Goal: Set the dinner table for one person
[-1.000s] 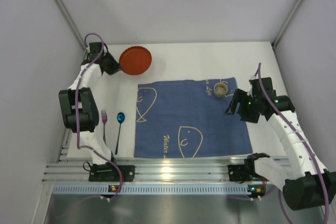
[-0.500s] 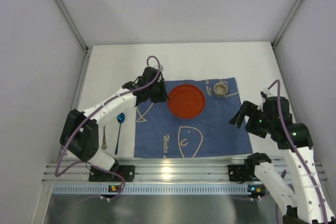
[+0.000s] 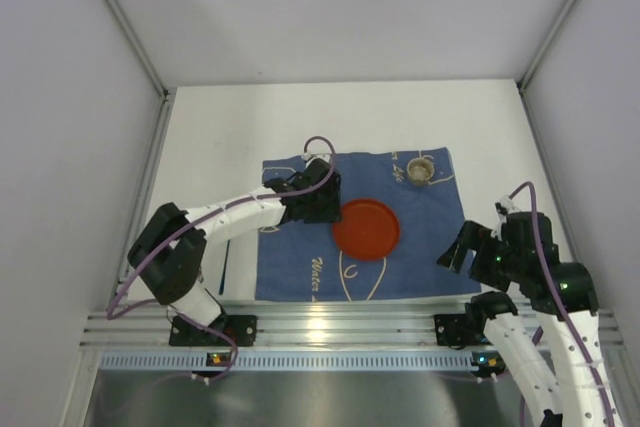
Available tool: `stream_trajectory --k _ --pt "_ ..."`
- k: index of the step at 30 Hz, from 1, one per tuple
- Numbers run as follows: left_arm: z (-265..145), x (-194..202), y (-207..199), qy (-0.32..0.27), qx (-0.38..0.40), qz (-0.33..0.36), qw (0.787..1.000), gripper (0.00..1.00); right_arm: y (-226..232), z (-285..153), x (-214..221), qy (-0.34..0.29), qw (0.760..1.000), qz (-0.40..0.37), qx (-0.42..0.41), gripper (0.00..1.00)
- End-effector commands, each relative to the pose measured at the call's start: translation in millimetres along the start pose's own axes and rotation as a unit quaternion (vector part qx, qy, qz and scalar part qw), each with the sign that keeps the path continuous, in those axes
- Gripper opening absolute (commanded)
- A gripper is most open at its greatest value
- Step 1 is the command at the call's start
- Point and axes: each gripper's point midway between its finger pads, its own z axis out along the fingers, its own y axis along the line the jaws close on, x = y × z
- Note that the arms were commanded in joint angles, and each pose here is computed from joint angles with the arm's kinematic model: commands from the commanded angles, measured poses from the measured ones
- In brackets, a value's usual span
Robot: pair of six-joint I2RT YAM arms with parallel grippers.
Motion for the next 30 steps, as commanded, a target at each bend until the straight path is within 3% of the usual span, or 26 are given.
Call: stream_trajectory --k 1,3,4,7,10,11,12,15,18,22,28,29,30 --pt "-12 -21 6 -0.049 -0.021 -0.019 0.998 0.63 2 -11 4 0.000 1.000 -0.009 -0.007 0.89" --pt "-29 -31 6 -0.072 -0.021 -0.022 0.997 0.84 1 -13 4 -0.001 1.000 -0.012 -0.004 0.89" --pt "-37 -35 8 -0.081 -0.024 -0.023 0.996 0.86 0 -13 6 -0.001 1.000 -0.014 -0.004 0.89" --pt "-78 -50 31 -0.121 -0.076 -0.035 0.989 0.86 0 -15 9 0.000 1.000 -0.013 -0.009 0.89" --pt "-119 -46 104 -0.137 -0.174 -0.139 0.965 0.77 0 -14 11 -0.004 1.000 -0.011 -0.014 0.90" --pt "-119 -26 128 -0.106 -0.191 -0.160 0.963 0.77 1 -13 11 -0.004 1.000 -0.010 -0.016 0.91" --pt "-135 -33 159 -0.131 -0.204 -0.209 0.947 0.77 -1 -10 13 0.000 1.000 -0.009 -0.015 0.90" --pt "-147 -11 212 -0.130 -0.245 -0.254 0.926 0.74 0 -3 14 0.008 1.000 -0.006 -0.020 0.90" --pt "-140 -10 215 -0.110 -0.236 -0.267 0.928 0.73 4 3 10 0.009 1.000 -0.006 -0.027 0.90" --pt "-113 15 228 -0.030 -0.227 -0.341 0.912 0.70 10 8 0 0.011 0.999 -0.005 -0.031 0.90" --pt "-98 42 248 -0.008 -0.234 -0.384 0.893 0.68 11 12 -9 0.012 1.000 -0.017 -0.022 0.90" --pt "-91 40 244 -0.011 -0.203 -0.392 0.897 0.68 11 13 -10 0.014 1.000 -0.017 -0.021 0.90" --pt "-90 43 255 -0.015 -0.199 -0.423 0.884 0.68 11 15 -10 0.015 0.999 -0.018 -0.022 0.90"
